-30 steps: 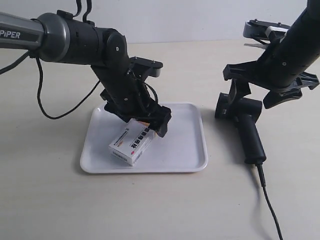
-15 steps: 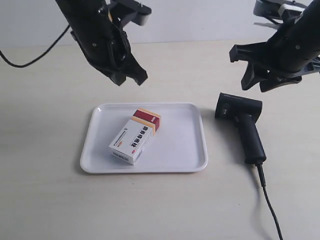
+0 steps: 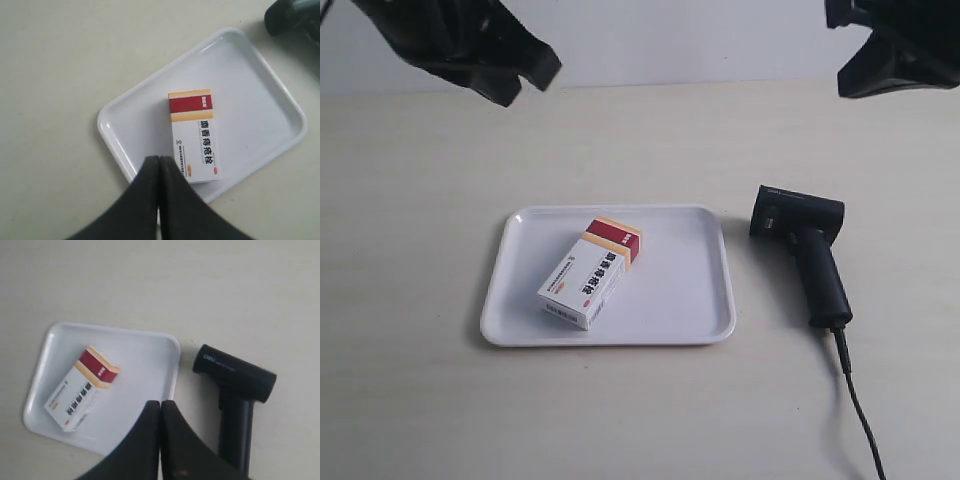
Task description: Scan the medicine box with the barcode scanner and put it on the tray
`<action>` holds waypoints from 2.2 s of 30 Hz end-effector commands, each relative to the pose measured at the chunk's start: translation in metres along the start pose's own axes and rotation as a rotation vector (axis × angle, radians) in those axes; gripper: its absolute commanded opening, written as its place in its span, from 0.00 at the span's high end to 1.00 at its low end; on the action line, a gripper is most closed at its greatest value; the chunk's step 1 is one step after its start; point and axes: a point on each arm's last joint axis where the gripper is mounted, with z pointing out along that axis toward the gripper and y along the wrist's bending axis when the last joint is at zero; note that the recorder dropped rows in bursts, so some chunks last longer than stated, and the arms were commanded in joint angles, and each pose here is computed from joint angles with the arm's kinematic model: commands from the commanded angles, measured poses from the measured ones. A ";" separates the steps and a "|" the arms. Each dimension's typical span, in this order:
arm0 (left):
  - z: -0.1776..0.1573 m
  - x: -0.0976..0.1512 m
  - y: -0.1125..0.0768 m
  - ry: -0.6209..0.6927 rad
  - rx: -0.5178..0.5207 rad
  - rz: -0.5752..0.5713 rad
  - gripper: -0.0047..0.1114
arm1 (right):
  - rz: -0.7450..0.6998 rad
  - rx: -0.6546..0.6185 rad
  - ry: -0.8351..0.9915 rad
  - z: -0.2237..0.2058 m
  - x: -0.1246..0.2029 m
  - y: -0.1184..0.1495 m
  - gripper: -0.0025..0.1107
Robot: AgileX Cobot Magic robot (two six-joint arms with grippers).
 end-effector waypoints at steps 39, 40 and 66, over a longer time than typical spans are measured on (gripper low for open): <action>-0.142 0.280 0.000 -0.820 0.034 -0.188 0.96 | -0.103 -0.058 -0.744 -0.189 0.186 0.000 0.98; -0.142 0.280 0.000 -0.820 0.034 -0.188 0.96 | -0.103 -0.058 -0.744 -0.189 0.186 0.000 0.98; -0.155 0.298 0.002 -1.049 -0.482 -0.386 0.96 | -0.102 -0.057 -0.740 -0.189 0.186 0.000 0.98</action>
